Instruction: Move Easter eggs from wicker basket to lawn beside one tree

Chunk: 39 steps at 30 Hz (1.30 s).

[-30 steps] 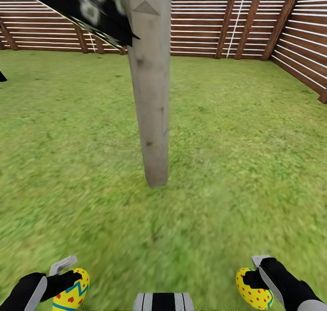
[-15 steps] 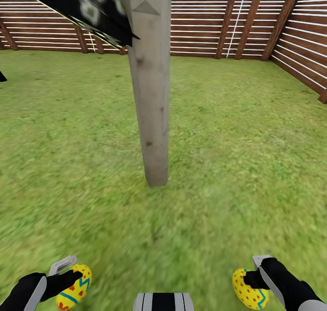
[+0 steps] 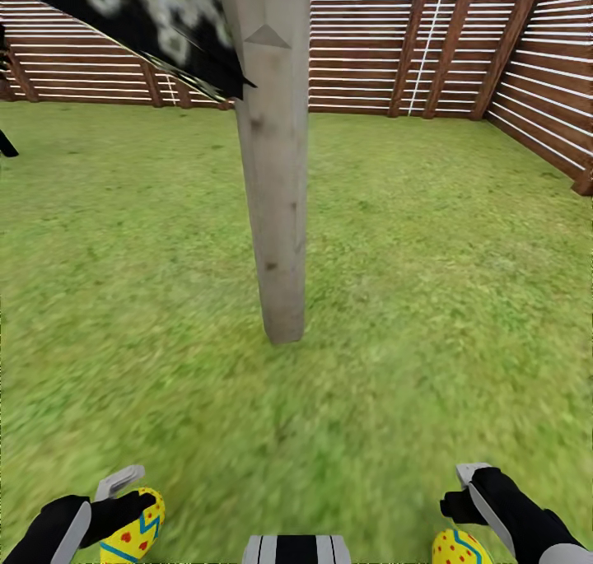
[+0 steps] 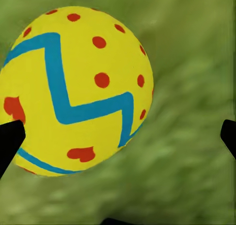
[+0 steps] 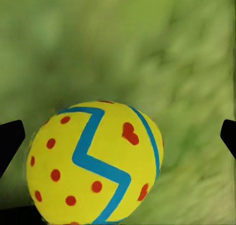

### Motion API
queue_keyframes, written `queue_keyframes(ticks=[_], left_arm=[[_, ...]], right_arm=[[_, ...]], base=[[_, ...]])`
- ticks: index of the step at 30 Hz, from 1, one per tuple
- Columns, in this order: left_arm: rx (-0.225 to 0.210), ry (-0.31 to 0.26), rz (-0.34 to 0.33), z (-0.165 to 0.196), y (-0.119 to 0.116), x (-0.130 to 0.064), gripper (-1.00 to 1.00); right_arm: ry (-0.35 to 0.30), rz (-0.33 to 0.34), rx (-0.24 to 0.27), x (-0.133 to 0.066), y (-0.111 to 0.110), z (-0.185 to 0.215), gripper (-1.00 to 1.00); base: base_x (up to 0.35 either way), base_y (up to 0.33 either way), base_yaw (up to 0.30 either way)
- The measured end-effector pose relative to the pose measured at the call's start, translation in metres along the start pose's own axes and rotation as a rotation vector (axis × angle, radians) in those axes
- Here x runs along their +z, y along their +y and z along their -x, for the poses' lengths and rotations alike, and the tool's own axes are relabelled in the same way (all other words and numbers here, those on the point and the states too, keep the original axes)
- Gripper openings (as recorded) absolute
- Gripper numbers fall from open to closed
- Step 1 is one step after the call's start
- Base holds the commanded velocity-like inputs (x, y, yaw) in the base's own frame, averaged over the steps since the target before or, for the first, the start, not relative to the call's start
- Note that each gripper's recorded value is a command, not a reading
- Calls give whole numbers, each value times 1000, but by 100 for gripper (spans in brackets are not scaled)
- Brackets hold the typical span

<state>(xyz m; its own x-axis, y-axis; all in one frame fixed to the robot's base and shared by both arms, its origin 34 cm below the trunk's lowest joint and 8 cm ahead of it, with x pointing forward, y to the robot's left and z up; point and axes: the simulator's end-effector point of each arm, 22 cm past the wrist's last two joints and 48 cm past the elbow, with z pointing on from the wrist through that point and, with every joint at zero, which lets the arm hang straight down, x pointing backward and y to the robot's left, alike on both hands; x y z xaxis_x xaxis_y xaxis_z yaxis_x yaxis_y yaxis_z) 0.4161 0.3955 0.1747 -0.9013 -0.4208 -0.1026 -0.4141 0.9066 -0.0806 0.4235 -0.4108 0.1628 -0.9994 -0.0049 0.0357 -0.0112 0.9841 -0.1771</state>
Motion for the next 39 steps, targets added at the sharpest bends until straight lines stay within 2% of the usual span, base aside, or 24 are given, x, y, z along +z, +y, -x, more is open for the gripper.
queue_keyframes(ticks=[33, 36, 39], left_arm=[[2, -115, -59, 39, -22, -44, 100], [-4, -132, -71, 45, -24, -50, 100], [-45, -149, -125, 51, -34, -56, 100]], right_arm=[[-132, 2, 24, -53, -8, 41, 100], [-145, 1, 24, -58, -9, 44, 100], [-157, 2, 27, -63, -10, 47, 100]], base=[[-299, 138, 0], [-222, 85, 0], [-82, 297, 0]])
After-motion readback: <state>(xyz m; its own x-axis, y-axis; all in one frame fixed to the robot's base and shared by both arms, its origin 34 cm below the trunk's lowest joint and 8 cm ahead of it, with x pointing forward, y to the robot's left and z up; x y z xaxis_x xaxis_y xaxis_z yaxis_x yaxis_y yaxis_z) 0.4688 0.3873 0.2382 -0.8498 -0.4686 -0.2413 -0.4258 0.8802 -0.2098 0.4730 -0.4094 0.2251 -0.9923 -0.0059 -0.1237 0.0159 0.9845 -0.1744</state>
